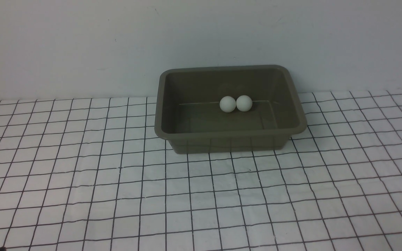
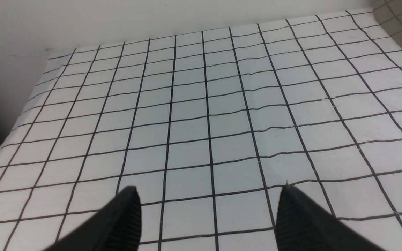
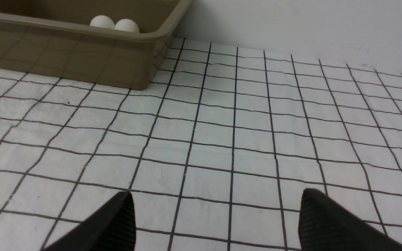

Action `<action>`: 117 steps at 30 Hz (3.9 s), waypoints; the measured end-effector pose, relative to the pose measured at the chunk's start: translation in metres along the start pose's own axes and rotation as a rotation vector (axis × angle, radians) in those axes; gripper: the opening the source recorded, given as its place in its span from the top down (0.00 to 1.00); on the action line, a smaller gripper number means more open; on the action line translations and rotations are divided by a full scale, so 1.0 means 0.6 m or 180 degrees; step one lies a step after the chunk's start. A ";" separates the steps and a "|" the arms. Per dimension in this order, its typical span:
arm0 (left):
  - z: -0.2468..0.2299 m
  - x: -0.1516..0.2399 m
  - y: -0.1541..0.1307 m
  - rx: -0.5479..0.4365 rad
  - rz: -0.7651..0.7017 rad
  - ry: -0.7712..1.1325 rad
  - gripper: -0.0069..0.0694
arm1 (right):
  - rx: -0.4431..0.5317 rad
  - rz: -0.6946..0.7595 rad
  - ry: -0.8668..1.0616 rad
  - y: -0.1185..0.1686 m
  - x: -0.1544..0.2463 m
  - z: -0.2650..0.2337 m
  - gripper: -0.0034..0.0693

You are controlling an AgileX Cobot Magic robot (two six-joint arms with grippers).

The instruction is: Put the table tennis balls into the box on the white checkered tablecloth.

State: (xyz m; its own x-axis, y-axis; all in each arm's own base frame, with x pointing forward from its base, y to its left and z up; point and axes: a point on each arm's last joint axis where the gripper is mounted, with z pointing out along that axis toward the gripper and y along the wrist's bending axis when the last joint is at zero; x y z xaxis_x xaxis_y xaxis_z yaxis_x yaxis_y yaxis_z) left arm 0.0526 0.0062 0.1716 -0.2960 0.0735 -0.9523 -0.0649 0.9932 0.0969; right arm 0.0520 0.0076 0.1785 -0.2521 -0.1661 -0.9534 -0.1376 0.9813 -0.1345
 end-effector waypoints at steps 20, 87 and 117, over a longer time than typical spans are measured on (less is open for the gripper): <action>0.000 0.000 0.000 0.0000 0.0000 0.0000 0.30 | 0.0066 0.0183 -0.0141 -0.006 -0.002 0.002 0.17; 0.000 0.000 0.000 0.0000 0.0000 0.0000 0.30 | 0.0214 0.0177 -0.0125 -0.010 -0.001 0.001 0.17; 0.000 0.000 0.000 0.0000 0.0000 0.0000 0.30 | 0.0214 0.0177 -0.0125 -0.010 -0.001 0.001 0.17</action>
State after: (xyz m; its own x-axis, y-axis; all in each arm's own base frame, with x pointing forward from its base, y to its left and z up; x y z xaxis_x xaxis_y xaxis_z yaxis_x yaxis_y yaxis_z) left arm 0.0526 0.0062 0.1716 -0.2960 0.0735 -0.9523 -0.0649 0.9932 0.0969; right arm 0.0539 0.0017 0.1800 -0.2195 -0.1086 -0.9695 -0.0595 0.9934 -0.0978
